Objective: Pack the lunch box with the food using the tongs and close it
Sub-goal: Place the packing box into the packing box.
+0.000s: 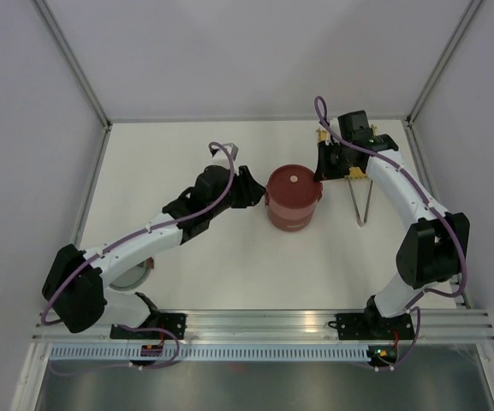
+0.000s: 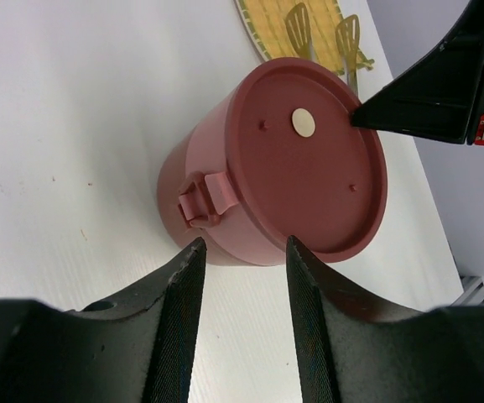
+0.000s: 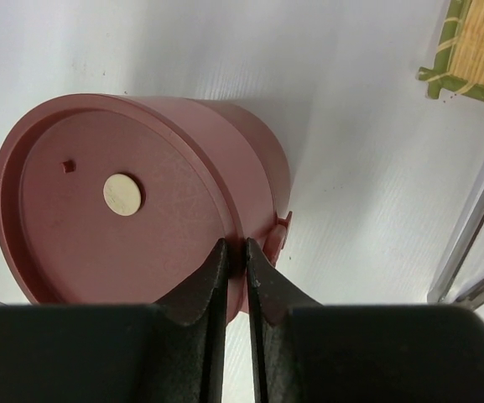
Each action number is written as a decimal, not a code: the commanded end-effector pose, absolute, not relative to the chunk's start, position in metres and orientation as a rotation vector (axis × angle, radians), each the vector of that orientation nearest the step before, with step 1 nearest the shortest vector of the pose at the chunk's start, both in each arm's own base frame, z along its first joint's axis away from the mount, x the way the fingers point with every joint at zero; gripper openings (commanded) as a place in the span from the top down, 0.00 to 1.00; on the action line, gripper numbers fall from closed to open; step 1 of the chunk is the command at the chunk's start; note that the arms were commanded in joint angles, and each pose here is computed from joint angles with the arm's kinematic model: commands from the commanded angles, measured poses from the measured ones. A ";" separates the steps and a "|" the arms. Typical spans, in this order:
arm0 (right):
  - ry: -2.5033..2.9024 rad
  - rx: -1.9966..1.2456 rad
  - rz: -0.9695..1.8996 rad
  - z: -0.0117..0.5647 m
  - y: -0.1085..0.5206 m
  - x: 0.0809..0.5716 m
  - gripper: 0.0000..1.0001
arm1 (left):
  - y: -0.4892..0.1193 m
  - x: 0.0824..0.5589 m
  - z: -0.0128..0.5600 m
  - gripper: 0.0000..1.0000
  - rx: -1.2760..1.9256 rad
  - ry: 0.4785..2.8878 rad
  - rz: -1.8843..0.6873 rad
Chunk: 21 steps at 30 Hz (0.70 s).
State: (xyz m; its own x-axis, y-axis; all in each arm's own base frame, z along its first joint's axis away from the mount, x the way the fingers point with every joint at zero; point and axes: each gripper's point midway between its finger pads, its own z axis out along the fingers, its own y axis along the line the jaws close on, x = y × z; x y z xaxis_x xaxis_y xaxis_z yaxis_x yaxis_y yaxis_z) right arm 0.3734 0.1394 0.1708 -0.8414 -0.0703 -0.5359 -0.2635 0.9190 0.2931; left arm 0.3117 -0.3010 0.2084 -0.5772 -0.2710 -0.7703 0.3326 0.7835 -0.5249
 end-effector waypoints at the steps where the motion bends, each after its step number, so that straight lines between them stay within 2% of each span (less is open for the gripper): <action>1: 2.555 -0.301 0.487 0.166 0.148 0.375 0.82 | -0.309 0.317 0.218 0.51 0.005 2.037 -0.848; 5: 2.541 -0.332 0.471 0.166 0.147 0.376 0.77 | -0.301 0.329 0.201 0.52 -0.129 2.091 -0.814; 8: 2.518 -0.326 0.466 0.176 0.147 0.382 0.67 | -0.278 0.347 0.190 0.53 -0.282 2.100 -0.780; 9: 2.498 -0.324 0.468 0.182 0.148 0.385 0.59 | -0.275 0.350 0.183 0.55 -0.305 2.120 -0.795; 13: 2.444 -0.285 0.498 0.209 0.153 0.393 0.46 | -0.265 0.370 0.177 0.57 -0.364 2.097 -0.894; 17: 2.418 -0.246 0.502 0.236 0.153 0.394 0.41 | -0.285 0.369 0.182 0.57 -0.220 2.092 -1.027; 21: 2.408 -0.257 0.470 0.256 0.153 0.393 0.38 | -0.297 0.370 0.179 0.56 -0.134 2.118 -1.056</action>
